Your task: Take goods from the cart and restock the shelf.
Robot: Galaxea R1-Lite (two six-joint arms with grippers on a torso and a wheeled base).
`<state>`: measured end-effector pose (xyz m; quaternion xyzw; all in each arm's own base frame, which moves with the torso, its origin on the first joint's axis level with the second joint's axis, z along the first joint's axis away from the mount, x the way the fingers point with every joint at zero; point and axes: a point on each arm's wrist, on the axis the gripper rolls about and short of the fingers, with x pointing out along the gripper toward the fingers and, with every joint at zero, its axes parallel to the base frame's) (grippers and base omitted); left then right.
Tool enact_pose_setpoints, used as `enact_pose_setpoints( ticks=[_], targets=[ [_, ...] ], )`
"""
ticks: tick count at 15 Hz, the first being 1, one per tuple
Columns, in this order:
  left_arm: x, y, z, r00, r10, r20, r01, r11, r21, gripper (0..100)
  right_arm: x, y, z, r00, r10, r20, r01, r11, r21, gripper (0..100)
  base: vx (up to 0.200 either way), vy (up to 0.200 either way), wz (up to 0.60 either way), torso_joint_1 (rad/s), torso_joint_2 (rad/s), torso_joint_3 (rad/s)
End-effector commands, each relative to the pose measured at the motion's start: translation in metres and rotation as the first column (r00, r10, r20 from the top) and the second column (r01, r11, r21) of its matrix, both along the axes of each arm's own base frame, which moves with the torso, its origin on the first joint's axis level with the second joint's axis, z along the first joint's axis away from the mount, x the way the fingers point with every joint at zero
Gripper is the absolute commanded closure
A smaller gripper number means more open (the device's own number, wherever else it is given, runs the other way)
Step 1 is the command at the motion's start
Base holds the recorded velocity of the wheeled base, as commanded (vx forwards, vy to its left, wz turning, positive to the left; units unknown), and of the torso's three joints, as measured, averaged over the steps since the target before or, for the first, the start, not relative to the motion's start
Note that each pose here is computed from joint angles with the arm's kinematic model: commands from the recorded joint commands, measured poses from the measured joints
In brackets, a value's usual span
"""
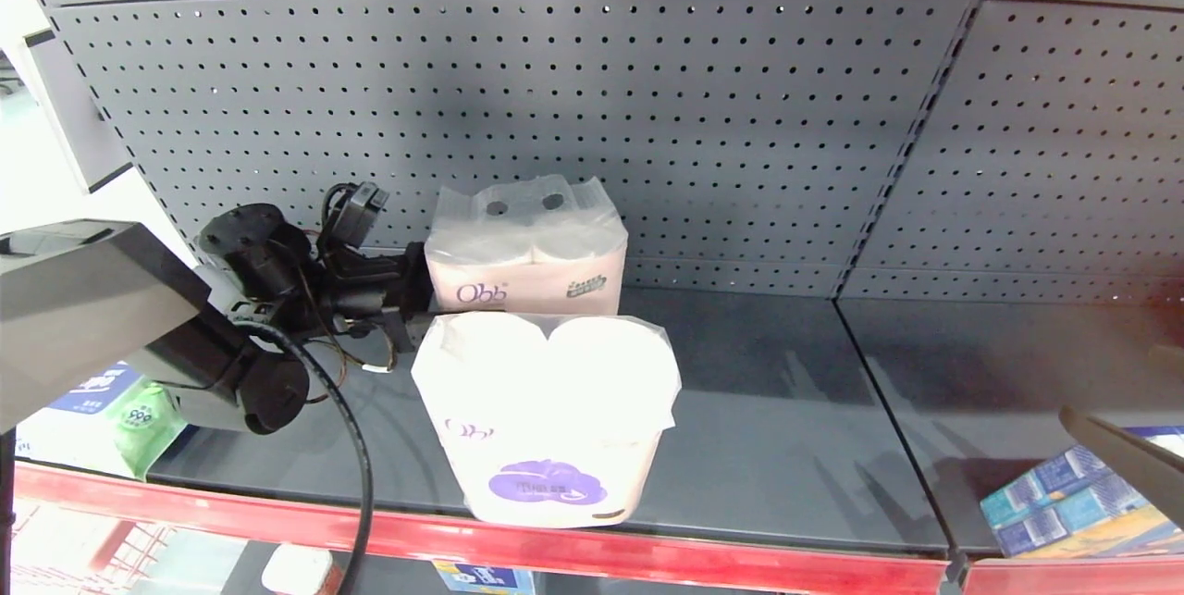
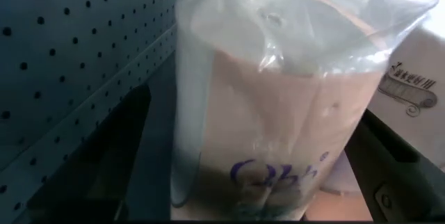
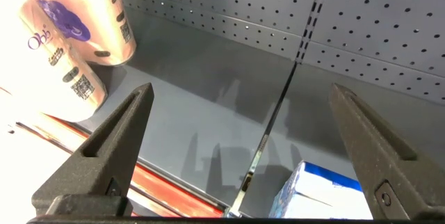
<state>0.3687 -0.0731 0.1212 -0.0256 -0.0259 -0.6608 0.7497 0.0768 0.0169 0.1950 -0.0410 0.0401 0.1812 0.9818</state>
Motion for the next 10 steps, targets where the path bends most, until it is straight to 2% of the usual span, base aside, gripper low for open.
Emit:
enact_pose_setpoints(
  ticks=[1, 5, 9, 10],
  targets=[
    [-0.005, 0.001, 0.007, 1.000, 0.002, 0.011, -0.002, 1.000, -0.002, 0, 0.000, 0.000, 0.000, 1.000, 0.001, -0.001, -0.001, 1.000, 0.000, 0, 0.000, 0.000, 0.00, 0.000, 0.00, 0.000],
    [-0.018, 0.016, 0.010, 0.999, 0.038, -0.009, -0.038, 0.999, 0.001, 0, -0.001, 0.000, -0.002, 1.000, -0.001, -0.004, 0.001, 1.000, -0.001, 0, 0.000, 0.000, 0.00, 0.000, 0.00, 0.000],
    [-0.026, 0.026, 0.019, 0.998, 0.064, 0.007, -0.064, 0.998, -0.001, 0, -0.001, 0.000, -0.003, 1.000, -0.001, -0.007, 0.001, 1.000, -0.002, 0, 0.000, 0.000, 0.00, 0.000, 0.00, 0.000],
    [-0.030, 0.035, 0.020, 0.996, 0.090, -0.001, -0.090, 0.996, 0.000, 0, -0.002, 0.000, -0.004, 1.000, -0.002, -0.005, 0.002, 1.000, -0.001, 0, 0.000, 0.000, 0.00, 0.000, 0.00, 0.000]
  ],
)
